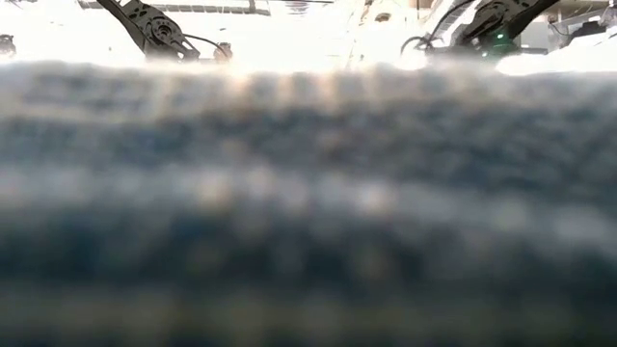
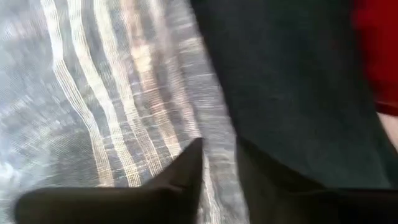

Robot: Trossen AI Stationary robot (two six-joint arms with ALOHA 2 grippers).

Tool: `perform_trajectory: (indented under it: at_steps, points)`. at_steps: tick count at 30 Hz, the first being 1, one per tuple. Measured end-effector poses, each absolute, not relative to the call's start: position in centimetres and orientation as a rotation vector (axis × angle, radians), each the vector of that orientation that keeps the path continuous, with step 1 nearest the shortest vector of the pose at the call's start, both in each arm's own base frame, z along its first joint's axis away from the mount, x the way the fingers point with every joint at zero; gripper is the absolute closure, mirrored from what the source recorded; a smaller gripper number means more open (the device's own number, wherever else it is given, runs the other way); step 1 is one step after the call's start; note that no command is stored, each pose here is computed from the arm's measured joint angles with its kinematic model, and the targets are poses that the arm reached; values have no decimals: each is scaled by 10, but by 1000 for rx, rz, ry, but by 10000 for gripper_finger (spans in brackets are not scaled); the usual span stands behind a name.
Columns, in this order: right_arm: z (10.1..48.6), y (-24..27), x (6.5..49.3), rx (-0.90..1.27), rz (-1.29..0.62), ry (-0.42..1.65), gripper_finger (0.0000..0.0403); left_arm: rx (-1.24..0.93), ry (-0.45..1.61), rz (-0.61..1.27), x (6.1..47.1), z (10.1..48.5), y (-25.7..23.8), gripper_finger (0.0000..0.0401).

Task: Fold Laundry from Bin
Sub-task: Fold the blue polo shirt

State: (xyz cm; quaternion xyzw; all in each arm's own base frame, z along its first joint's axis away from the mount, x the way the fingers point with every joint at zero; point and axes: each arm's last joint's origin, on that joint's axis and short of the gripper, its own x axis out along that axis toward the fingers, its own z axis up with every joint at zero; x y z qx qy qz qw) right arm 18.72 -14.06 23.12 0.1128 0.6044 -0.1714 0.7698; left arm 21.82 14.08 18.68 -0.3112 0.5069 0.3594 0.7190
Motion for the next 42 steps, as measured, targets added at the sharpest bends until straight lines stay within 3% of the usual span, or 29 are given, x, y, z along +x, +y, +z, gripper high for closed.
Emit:
perform_trajectory:
  at_steps: [4,7,16,21,28,29,35,42]
  points:
    - [236,-149,173,342,-413,1292,167,-673,1127,782,218,187,141,401]
    - [230,-150,168,373,-397,1351,125,-666,1130,777,218,187,141,401]
    - [197,-143,165,349,-408,1433,123,-644,1137,765,218,187,141,401]
    - [193,-140,165,336,-418,1456,169,-642,1137,764,218,187,141,401]
    - [193,-139,165,309,-443,1471,369,-631,1141,756,218,187,141,401]
    - [193,-139,165,309,-443,1472,382,-631,1141,756,218,187,141,401]
    - [193,-134,165,312,-425,1499,385,-678,1130,710,221,192,141,401]
    - [213,-129,177,253,-394,1498,385,-652,1026,659,236,237,139,401]
